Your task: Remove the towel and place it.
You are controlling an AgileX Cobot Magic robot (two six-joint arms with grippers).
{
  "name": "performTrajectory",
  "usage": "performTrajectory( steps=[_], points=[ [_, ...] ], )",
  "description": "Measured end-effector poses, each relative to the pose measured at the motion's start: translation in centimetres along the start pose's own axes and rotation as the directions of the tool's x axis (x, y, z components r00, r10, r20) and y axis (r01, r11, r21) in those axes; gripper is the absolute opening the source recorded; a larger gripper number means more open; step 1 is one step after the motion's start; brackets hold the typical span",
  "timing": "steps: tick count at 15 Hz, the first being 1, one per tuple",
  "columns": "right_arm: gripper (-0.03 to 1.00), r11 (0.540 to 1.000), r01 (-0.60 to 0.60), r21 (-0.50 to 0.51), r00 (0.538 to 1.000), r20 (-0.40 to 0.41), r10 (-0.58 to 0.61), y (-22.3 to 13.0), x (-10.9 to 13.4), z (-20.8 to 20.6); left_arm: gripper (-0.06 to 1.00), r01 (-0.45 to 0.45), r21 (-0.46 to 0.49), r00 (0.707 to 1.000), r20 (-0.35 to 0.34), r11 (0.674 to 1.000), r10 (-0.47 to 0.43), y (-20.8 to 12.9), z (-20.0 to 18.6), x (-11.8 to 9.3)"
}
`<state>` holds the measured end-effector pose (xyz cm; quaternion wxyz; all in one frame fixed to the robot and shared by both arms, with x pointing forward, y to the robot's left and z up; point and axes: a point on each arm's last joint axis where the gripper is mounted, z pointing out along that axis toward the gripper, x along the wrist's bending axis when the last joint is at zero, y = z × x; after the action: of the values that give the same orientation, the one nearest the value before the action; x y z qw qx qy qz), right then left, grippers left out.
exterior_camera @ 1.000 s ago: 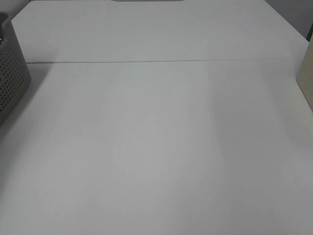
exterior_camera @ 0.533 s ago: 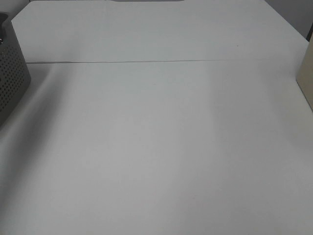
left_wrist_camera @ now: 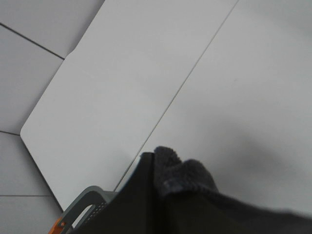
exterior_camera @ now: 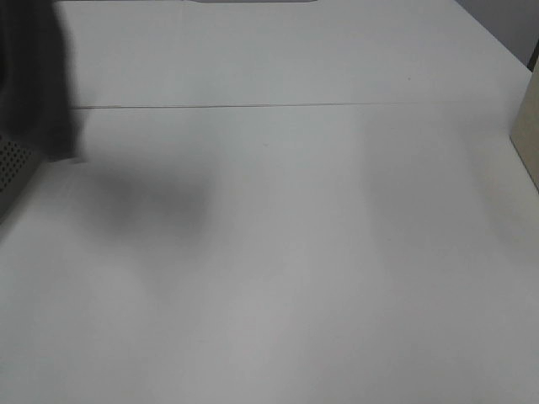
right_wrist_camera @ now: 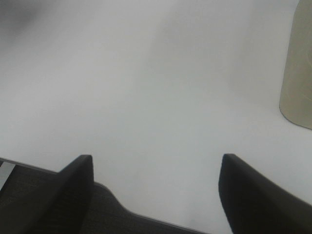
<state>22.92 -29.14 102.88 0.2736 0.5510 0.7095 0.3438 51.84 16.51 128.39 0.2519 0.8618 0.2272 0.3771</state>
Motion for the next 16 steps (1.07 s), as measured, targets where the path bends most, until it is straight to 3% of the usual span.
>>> performTrajectory(
  steps=[2, 4, 8, 9, 10, 11, 13, 15, 16],
  points=[
    [0.70, 0.999, 0.022, 0.034, 1.000, -0.015, -0.021, 0.3, 0.0, 0.4, 0.00, -0.021, -0.024, 0.999, 0.036, 0.999, 0.022, 1.4, 0.1, -2.0],
    [0.70, 0.991, 0.099, 0.090, 0.991, -0.095, -0.091, 1.7, 0.4, 1.2, 0.00, -0.067, -0.058, 0.994, 0.079, 0.996, 0.071, 2.9, 0.0, -4.2],
    [0.70, 0.981, 0.183, -0.058, 0.929, -0.317, -0.192, 6.7, 1.9, 4.5, 0.00, -0.098, -0.116, 0.983, 0.141, 0.988, 0.114, 4.5, -0.9, -7.0],
    [0.70, 0.975, 0.197, -0.104, 0.903, -0.368, -0.221, 7.8, 2.2, 5.6, 0.00, -0.097, -0.124, 0.981, 0.153, 0.987, 0.116, 4.7, -1.1, -7.5],
    [0.70, 0.950, 0.247, -0.189, 0.835, -0.456, -0.308, 9.5, 2.8, 7.7, 0.00, -0.095, -0.141, 0.977, 0.175, 0.985, 0.119, 5.1, -1.4, -8.3],
    [0.70, 0.942, 0.257, -0.215, 0.812, -0.481, -0.331, 9.8, 3.0, 8.2, 0.00, -0.094, -0.145, 0.976, 0.182, 0.985, 0.120, 5.2, -1.4, -8.4],
    [0.70, 0.921, 0.243, -0.305, 0.718, -0.582, -0.382, 11.0, 3.8, 10.1, 0.00, -0.074, -0.166, 0.967, 0.227, 0.983, 0.111, 5.4, -1.6, -9.0],
    [0.70, 0.921, 0.172, -0.349, 0.658, -0.655, -0.371, 12.0, 4.2, 12.5, 0.00, -0.063, -0.175, 0.962, 0.251, 0.983, 0.106, 5.5, -1.7, -9.2],
    [0.70, 0.928, 0.126, -0.351, 0.653, -0.674, -0.344, 12.4, 4.2, 13.8, 0.00, -0.064, -0.176, 0.961, 0.253, 0.982, 0.108, 5.5, -1.7, -9.3]
  ],
)
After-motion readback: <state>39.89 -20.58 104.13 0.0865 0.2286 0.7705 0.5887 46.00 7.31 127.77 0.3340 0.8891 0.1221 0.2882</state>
